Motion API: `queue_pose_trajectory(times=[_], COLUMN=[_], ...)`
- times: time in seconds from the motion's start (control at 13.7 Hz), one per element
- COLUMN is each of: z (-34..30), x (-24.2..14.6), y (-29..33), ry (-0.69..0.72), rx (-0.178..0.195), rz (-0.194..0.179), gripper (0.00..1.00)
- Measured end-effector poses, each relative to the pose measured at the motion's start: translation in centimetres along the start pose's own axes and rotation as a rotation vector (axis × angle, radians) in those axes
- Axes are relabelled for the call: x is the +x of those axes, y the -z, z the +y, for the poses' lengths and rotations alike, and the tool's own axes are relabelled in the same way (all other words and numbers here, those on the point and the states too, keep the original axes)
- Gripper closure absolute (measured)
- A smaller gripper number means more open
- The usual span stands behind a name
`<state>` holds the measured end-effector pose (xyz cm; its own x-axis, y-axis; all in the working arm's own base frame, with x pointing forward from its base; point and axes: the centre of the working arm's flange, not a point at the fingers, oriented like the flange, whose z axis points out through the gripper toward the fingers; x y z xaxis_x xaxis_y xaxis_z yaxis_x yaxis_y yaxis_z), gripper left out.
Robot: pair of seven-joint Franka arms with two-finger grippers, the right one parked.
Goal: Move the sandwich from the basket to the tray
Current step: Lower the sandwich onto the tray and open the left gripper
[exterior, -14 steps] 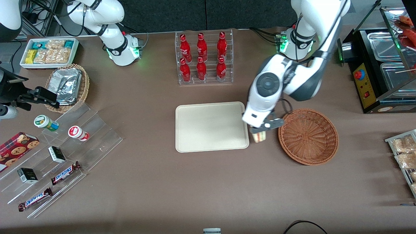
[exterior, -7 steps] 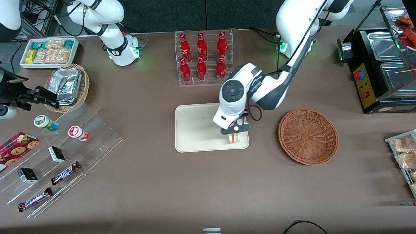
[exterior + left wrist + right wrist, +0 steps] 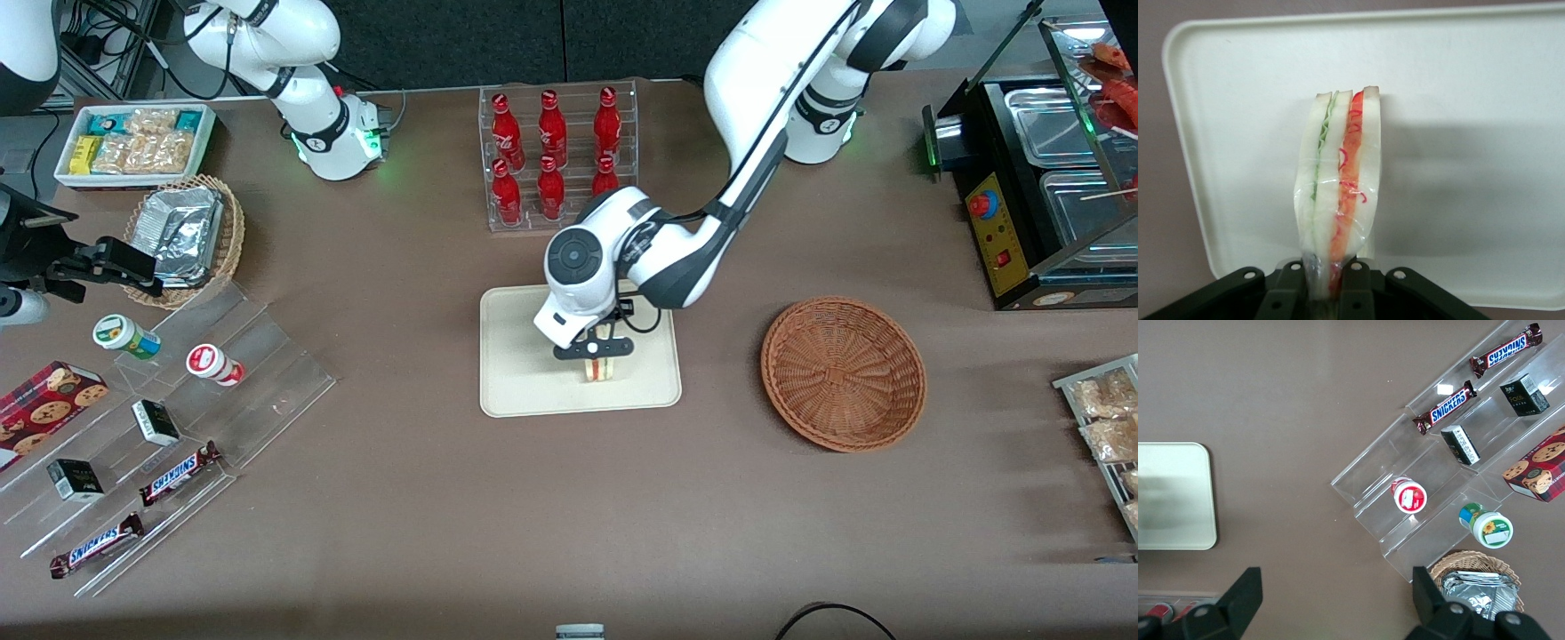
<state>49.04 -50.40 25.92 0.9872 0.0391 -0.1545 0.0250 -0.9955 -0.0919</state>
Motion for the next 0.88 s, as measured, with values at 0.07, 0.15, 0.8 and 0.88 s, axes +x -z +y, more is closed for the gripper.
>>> queue_pose_trajectory(times=[0.07, 0.15, 0.8, 0.88], z=[0.4, 0.8, 1.0, 1.0], x=[-0.3, -0.5, -0.4, -0.4], y=[-0.4, -0.8, -1.9, -2.1], ry=[-0.007, -0.012, -0.022, -0.022], rx=[0.003, 0.004, 0.024, 0.025], rz=[-0.003, -0.003, 0.008, 0.007], gripper=[0.84, 0.84, 0.78, 0.7])
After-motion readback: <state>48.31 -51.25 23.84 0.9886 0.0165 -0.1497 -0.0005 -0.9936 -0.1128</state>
